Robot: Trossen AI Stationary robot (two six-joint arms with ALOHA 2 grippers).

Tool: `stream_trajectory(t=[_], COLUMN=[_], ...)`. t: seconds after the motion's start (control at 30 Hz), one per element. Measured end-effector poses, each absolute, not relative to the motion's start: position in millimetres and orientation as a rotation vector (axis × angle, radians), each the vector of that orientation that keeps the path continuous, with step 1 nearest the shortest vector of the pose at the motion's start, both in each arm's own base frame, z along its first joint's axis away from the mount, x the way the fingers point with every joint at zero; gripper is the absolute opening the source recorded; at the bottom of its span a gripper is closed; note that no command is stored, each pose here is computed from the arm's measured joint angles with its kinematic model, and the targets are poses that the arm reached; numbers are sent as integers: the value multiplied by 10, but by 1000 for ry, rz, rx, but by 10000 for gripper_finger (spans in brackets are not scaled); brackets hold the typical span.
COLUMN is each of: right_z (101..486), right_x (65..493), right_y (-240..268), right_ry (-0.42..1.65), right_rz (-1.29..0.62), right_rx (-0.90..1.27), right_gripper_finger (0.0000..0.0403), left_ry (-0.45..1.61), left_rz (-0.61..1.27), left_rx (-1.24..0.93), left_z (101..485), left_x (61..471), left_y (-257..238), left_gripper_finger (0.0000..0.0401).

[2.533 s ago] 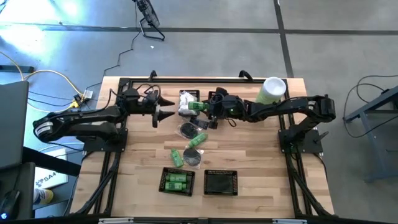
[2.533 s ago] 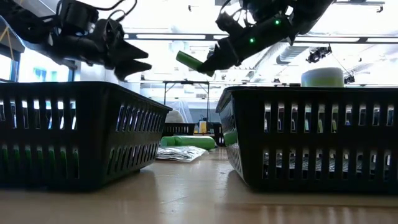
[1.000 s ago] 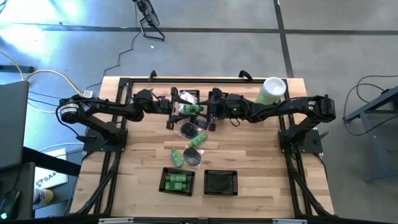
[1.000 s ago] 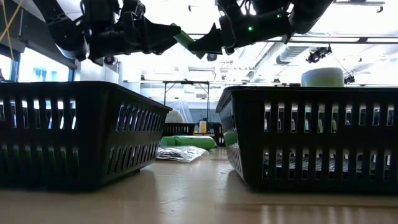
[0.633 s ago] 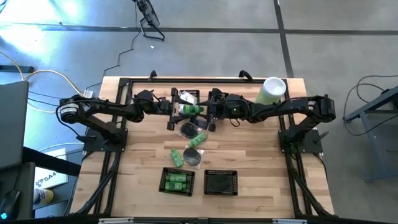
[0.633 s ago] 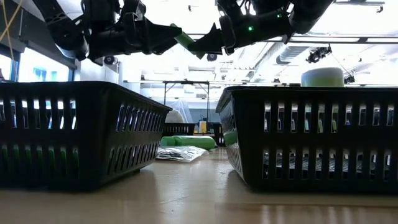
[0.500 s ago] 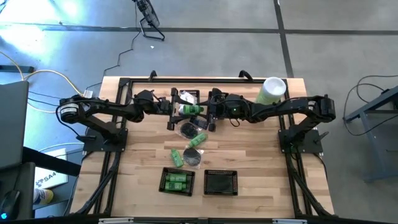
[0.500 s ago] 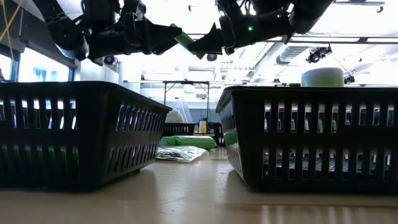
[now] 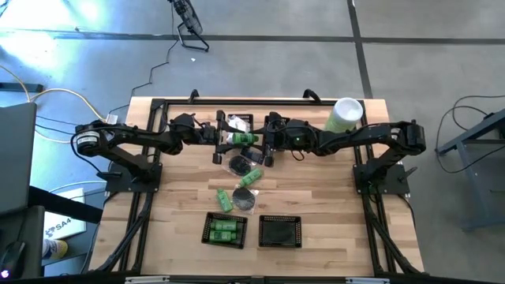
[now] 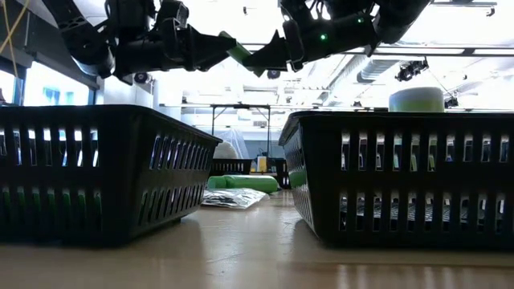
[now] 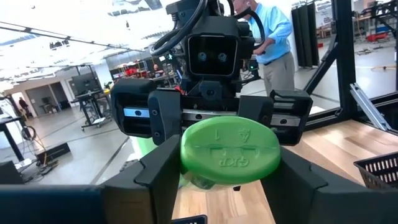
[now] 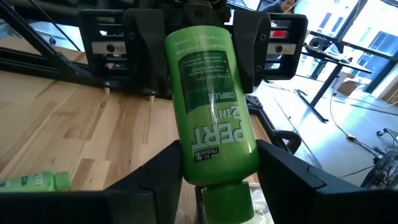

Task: Pick & Place Travel size toiletries
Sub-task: Put the green shampoo into the bottom left black bin

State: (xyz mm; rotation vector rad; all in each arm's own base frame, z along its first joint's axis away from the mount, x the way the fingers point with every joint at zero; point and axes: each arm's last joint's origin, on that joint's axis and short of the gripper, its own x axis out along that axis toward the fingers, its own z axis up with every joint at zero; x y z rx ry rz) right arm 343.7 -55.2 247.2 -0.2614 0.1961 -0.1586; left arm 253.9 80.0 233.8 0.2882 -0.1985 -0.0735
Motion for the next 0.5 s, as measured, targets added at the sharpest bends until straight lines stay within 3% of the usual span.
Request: stream_trajectory(t=[0.5], right_z=[2456], right_x=[3435], right_y=[-550], right_ry=[211], right_rz=[-152], right_rx=[-264], right_gripper_finger=[178], left_ry=[-176], left_rz=[-84], left_rx=[266], left_z=[2315], left_x=[2543], left_y=[800], left_gripper_finger=[193])
